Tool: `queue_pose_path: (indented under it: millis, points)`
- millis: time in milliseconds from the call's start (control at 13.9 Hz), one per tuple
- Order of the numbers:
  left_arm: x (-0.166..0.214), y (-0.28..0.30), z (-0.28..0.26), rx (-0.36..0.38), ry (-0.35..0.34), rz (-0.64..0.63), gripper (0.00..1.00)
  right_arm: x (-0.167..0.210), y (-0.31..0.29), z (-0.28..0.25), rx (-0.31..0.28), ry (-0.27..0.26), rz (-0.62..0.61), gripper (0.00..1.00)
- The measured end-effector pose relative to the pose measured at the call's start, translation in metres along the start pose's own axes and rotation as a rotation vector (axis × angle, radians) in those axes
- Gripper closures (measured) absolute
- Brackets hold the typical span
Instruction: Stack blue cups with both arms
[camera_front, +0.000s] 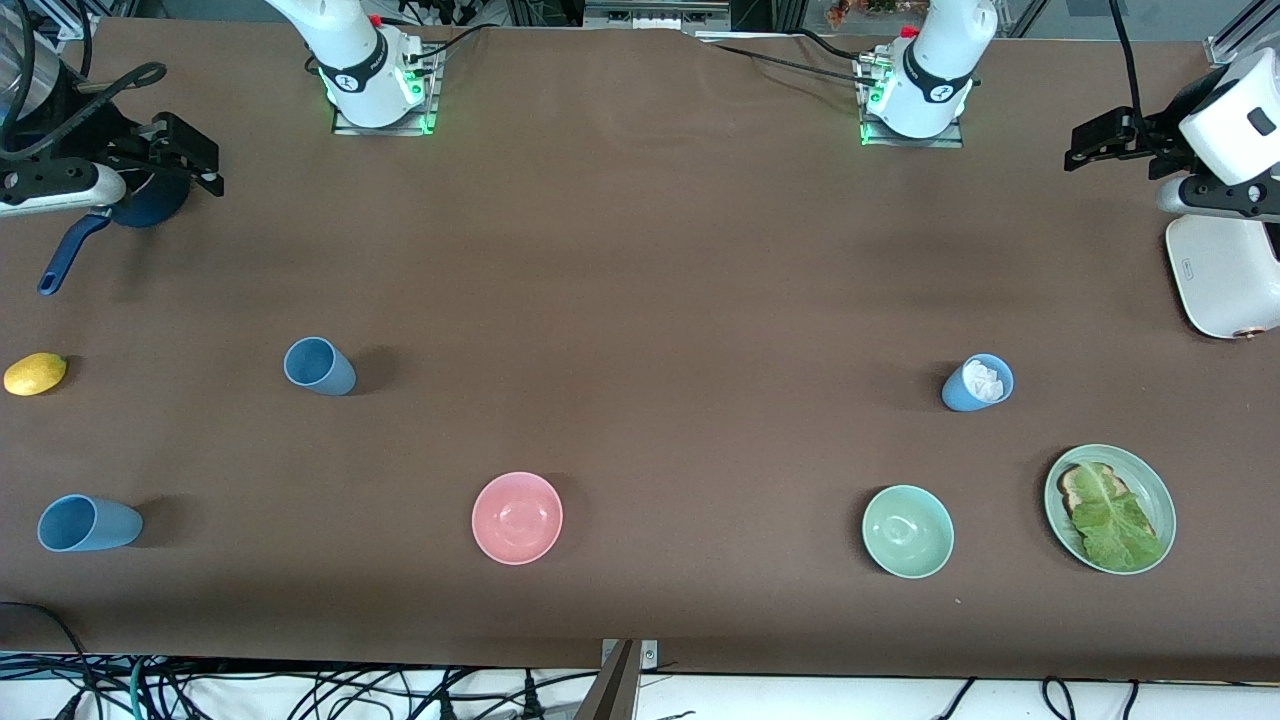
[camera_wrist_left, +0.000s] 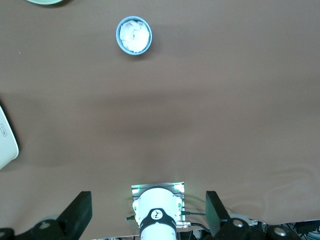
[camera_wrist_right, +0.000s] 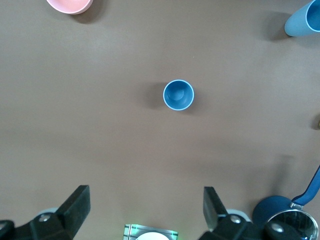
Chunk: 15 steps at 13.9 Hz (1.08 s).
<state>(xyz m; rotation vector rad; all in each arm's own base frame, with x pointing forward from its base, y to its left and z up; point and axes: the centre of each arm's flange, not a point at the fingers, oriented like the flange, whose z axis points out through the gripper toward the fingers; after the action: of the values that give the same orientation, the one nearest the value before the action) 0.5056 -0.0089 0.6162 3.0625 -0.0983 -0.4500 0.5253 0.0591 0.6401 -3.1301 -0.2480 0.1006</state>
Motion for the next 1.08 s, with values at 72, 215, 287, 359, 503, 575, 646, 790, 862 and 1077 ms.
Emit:
queue_pose_path:
  millis: [72, 215, 287, 359, 503, 575, 646, 790, 862, 1077]
  points:
    - [0.0021, -0.0003, -0.0016, 0.000, 0.003, 0.000, 0.00, 0.0000, 0.0000, 0.0000, 0.000, 0.000, 0.000, 0.00]
    - [0.0051, -0.0006, -0.0018, 0.000, 0.003, 0.000, 0.00, 0.0000, 0.0000, 0.0000, 0.000, 0.000, 0.000, 0.00]
    - [0.0058, -0.0006, -0.0016, -0.001, 0.003, 0.000, 0.00, 0.0000, 0.0000, 0.0000, 0.000, 0.000, 0.000, 0.00]
    - [0.0062, -0.0007, -0.0016, -0.001, 0.003, 0.000, 0.00, 0.0000, 0.0000, 0.0000, 0.000, 0.000, 0.000, 0.00]
    - [0.0063, -0.0007, -0.0018, -0.001, 0.003, 0.000, 0.00, 0.0000, 0.0000, 0.0000, 0.000, 0.000, 0.000, 0.00]
    - [0.0063, -0.0007, -0.0019, -0.001, 0.003, 0.000, 0.00, 0.0000, 0.0000, 0.0000, 0.000, 0.000, 0.000, 0.00]
    - [0.0063, -0.0007, -0.0019, -0.001, 0.003, 0.000, 0.00, 0.0000, 0.0000, 0.0000, 0.000, 0.000, 0.000, 0.00]
    - [0.0066, -0.0008, -0.0016, -0.001, 0.003, 0.000, 0.00, 0.0000, 0.0000, 0.0000, 0.000, 0.000, 0.000, 0.00]
    - [0.0069, -0.0010, -0.0013, -0.001, 0.002, 0.000, 0.00, 0.0000, 0.0000, 0.0000, 0.000, 0.000, 0.000, 0.00]
    - [0.0084, -0.0013, 0.0002, -0.001, -0.002, -0.001, 0.00, 0.0000, 0.0000, 0.0000, 0.000, 0.000, 0.000, 0.00]
